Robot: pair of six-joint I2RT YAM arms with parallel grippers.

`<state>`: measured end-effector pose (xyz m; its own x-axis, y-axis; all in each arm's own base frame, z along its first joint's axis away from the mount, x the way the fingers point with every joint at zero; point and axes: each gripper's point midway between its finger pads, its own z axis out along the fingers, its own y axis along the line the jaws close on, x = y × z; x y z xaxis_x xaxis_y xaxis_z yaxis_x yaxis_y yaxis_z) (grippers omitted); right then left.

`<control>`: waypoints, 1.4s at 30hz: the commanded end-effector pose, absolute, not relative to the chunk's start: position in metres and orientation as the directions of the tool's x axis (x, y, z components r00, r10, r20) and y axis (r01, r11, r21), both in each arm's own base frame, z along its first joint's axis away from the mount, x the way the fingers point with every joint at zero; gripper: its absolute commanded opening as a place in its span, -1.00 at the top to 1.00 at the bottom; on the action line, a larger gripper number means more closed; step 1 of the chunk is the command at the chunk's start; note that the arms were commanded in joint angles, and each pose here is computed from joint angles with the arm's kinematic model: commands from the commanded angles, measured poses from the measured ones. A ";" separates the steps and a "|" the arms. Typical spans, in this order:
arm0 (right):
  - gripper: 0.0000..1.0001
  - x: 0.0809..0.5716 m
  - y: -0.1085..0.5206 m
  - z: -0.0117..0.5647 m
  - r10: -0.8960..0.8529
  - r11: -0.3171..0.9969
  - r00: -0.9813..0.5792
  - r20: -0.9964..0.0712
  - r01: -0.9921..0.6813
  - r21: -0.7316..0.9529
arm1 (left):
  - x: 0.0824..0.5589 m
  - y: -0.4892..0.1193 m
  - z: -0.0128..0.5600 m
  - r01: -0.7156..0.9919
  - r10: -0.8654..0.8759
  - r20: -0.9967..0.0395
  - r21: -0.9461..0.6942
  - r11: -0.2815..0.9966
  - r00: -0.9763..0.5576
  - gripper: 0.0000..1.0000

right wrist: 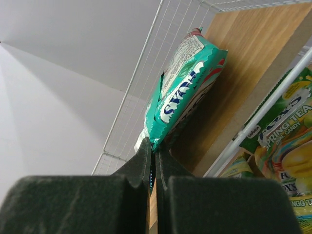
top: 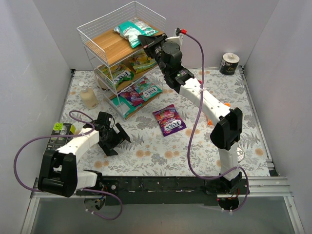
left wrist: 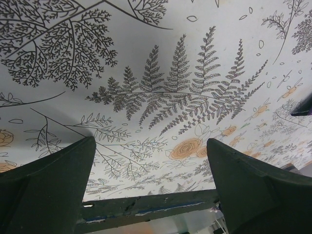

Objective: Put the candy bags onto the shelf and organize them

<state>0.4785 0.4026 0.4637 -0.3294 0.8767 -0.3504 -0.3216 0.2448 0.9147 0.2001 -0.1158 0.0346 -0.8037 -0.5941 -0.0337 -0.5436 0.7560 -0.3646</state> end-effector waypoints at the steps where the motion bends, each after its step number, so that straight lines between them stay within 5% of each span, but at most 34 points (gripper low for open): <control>1: 0.97 0.477 0.370 0.501 0.924 0.244 -0.205 -0.322 -0.332 0.911 | 0.210 -0.115 0.046 -0.517 -0.586 -0.084 -0.383 0.766 -0.806 -0.96; 11: 0.97 0.481 0.375 0.503 0.916 0.244 -0.224 -0.333 -0.349 0.905 | 0.209 -0.114 0.045 -0.517 -0.587 -0.087 -0.382 0.766 -0.805 -0.96; 15: 0.31 0.476 0.373 0.505 0.902 0.261 -0.241 -0.359 -0.360 0.896 | 0.209 -0.114 0.046 -0.515 -0.585 -0.088 -0.383 0.767 -0.806 -0.96; 22: -0.56 0.460 0.365 0.503 0.864 0.328 -0.261 -0.430 -0.357 0.875 | 0.210 -0.114 0.049 -0.513 -0.588 -0.094 -0.392 0.764 -0.804 -0.96; 31: -0.75 0.428 0.338 0.484 0.840 0.368 -0.302 -0.451 -0.293 0.882 | 0.211 -0.114 0.051 -0.509 -0.587 -0.101 -0.396 0.764 -0.803 -0.96; 42: -0.97 0.367 0.234 0.380 0.590 0.762 -0.303 -0.748 -0.097 0.640 | 0.218 -0.124 0.068 -0.436 -0.549 -0.131 -0.469 0.768 -0.826 -0.96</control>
